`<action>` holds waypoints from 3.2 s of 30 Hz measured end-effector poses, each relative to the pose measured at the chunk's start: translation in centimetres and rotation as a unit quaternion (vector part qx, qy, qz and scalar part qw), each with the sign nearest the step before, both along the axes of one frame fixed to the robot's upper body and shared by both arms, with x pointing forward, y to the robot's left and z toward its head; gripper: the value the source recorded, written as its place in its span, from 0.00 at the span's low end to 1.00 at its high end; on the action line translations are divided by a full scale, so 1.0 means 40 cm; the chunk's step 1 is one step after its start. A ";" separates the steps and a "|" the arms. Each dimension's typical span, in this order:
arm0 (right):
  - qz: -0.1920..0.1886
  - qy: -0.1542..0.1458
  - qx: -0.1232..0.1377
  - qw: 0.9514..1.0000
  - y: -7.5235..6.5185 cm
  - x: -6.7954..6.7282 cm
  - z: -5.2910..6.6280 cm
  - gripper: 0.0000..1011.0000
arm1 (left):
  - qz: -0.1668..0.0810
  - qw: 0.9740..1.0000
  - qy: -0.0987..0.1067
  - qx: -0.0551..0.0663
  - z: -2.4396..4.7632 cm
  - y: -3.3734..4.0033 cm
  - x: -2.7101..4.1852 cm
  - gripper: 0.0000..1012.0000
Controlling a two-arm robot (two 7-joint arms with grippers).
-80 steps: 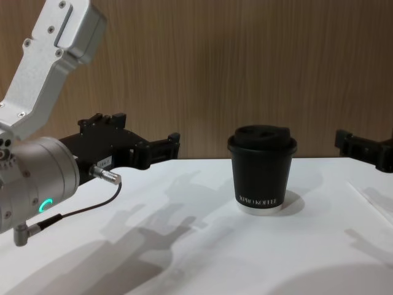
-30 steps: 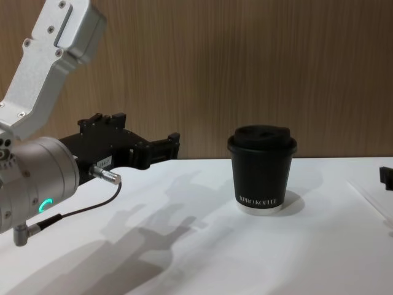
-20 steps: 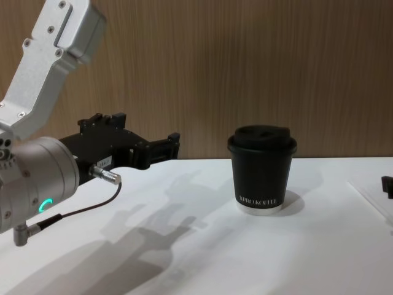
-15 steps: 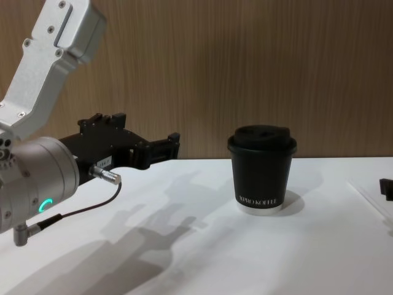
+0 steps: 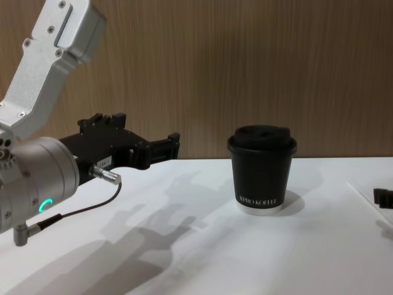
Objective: Pick up the straw with one hand, pass it to the other hand, and insert it into the cup.
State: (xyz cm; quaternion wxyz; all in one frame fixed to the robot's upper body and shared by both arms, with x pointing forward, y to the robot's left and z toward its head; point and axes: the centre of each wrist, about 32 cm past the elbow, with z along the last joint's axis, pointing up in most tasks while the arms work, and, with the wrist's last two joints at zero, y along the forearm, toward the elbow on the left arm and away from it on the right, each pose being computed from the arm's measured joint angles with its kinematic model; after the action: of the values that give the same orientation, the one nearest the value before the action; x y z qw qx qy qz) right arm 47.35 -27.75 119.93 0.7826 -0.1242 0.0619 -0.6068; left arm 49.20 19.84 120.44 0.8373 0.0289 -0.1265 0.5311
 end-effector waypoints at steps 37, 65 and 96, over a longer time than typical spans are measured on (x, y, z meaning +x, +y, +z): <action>0.010 0.010 -0.027 1.000 0.027 0.005 -0.025 0.99 | 0.000 1.000 0.000 0.000 0.000 0.000 0.000 0.99; 0.011 0.025 -0.025 0.999 0.041 0.016 -0.037 0.98 | 0.000 1.000 0.000 0.000 0.000 0.000 0.000 0.99; 0.012 0.029 -0.033 0.999 0.045 0.017 -0.040 0.11 | 0.000 1.000 0.000 0.000 0.000 0.000 0.000 0.99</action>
State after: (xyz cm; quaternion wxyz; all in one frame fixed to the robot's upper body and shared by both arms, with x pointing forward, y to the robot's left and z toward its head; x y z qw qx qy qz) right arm 48.05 -25.94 118.33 0.7829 -0.1685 0.0627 -0.5956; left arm 49.20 19.84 120.44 0.8374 0.0289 -0.1264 0.5310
